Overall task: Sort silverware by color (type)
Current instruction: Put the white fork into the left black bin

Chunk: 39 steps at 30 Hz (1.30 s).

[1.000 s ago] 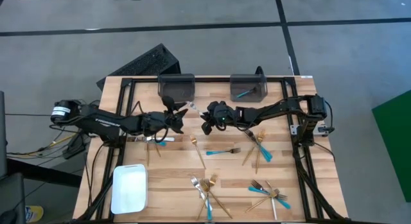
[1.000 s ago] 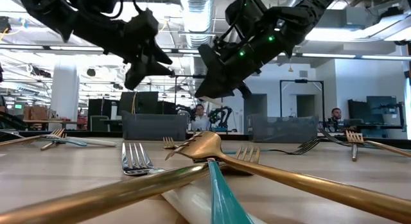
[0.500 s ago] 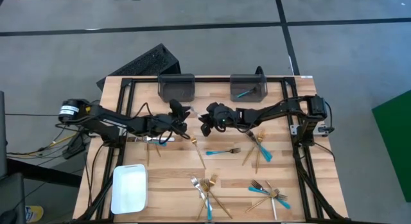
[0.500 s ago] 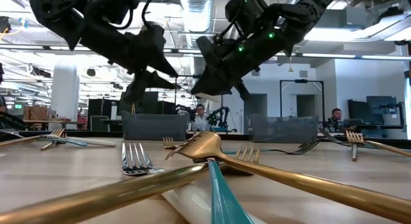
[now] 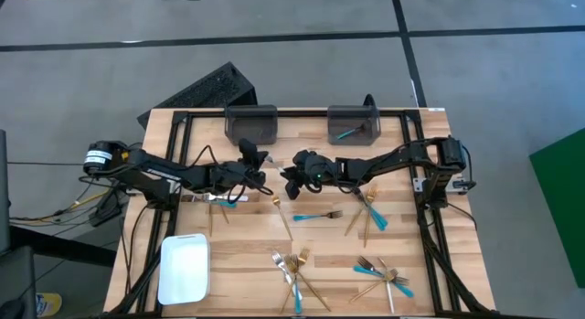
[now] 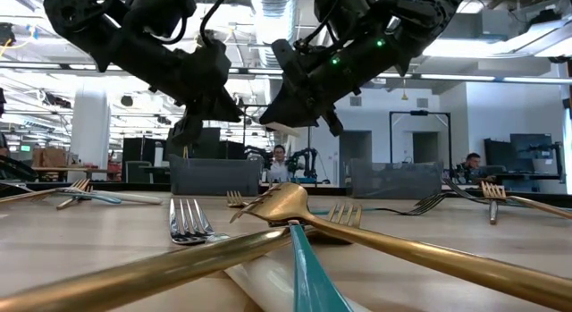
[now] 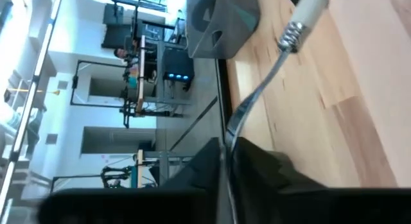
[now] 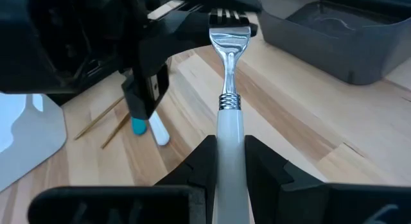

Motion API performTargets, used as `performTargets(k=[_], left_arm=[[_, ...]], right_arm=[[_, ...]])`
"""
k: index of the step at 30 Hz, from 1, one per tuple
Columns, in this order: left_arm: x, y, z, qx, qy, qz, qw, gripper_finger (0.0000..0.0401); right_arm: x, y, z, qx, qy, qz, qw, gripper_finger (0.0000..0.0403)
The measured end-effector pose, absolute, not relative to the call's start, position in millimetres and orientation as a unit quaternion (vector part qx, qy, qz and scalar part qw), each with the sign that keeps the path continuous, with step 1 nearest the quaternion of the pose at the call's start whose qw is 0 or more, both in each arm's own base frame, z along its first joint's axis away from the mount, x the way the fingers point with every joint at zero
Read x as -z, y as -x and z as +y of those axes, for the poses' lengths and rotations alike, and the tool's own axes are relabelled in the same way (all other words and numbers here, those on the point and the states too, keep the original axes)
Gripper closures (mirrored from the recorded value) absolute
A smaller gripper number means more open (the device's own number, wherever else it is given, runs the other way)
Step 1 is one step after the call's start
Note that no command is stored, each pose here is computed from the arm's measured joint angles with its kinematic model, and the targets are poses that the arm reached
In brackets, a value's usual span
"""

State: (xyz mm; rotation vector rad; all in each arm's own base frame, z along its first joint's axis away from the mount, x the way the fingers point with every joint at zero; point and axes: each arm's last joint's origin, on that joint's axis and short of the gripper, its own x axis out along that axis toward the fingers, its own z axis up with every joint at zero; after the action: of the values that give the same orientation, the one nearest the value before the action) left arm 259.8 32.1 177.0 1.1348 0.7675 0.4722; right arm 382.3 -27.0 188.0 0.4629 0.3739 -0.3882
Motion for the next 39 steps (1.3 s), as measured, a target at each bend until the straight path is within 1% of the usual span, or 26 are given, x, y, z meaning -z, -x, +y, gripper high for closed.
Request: performTargets(k=[2, 6, 9, 11, 14, 17, 21, 25, 27, 28, 31, 33, 39], left_arm=[[-176.2, -259.5, 32.2, -0.219, -0.509, 0.352, 0.754, 0.0393], [-176.5, -257.5, 41.2, -0.256, -0.484, 0.361, 0.755, 0.0399], [-179.3, -250.4, 59.3, -0.316, -0.462, 0.389, 0.732, 0.0400], [-182.9, -243.8, 75.6, -0.353, -0.437, 0.399, 0.725, 0.0401], [-183.6, -228.2, 99.8, -0.386, -0.397, 0.432, 0.712, 0.0401], [-184.6, -209.6, 120.5, -0.419, -0.354, 0.463, 0.696, 0.0401], [-187.3, -191.0, 140.6, -0.455, -0.303, 0.469, 0.694, 0.0401], [-187.2, -183.1, 153.7, -0.449, -0.259, 0.447, 0.729, 0.0401], [-183.3, -182.3, 156.6, -0.453, -0.250, 0.453, 0.726, 0.0401], [-180.9, -181.9, 157.5, -0.460, -0.251, 0.462, 0.716, 0.0400], [-175.4, -180.5, 159.8, -0.492, -0.259, 0.492, 0.670, 0.0388], [-172.2, -180.5, 160.8, -0.503, -0.258, 0.501, 0.655, 0.0370], [-175.1, -185.2, 160.4, -0.515, -0.217, 0.487, 0.671, 0.0293]], right_arm=[[-187.9, -382.2, -27.1, 0.190, -0.227, 0.183, 0.937, 0.0319], [-188.1, -382.0, -30.7, 0.197, -0.226, 0.181, 0.937, 0.0298], [-189.6, -376.7, -34.9, 0.214, -0.221, 0.200, 0.930, 0.0268], [-192.8, -373.2, -34.4, 0.234, -0.214, 0.205, 0.926, 0.0247], [-197.8, -364.1, -30.8, 0.268, -0.194, 0.228, 0.915, 0.0221], [-201.0, -358.6, -25.4, 0.295, -0.175, 0.237, 0.909, 0.0203], [-202.1, -357.1, -19.6, 0.308, -0.163, 0.236, 0.907, 0.0194], [-199.9, -357.8, -18.3, 0.308, -0.165, 0.237, 0.906, 0.0193], [-197.9, -358.3, -18.9, 0.310, -0.164, 0.240, 0.905, 0.0193], [-197.5, -358.2, -19.1, 0.310, -0.164, 0.241, 0.905, 0.0193], [-198.5, -359.0, -18.9, 0.309, -0.166, 0.235, 0.907, 0.0193], [-198.5, -359.1, -18.7, 0.309, -0.166, 0.235, 0.907, 0.0193], [-199.0, -359.4, -19.6, 0.309, -0.167, 0.232, 0.907, 0.0193]])
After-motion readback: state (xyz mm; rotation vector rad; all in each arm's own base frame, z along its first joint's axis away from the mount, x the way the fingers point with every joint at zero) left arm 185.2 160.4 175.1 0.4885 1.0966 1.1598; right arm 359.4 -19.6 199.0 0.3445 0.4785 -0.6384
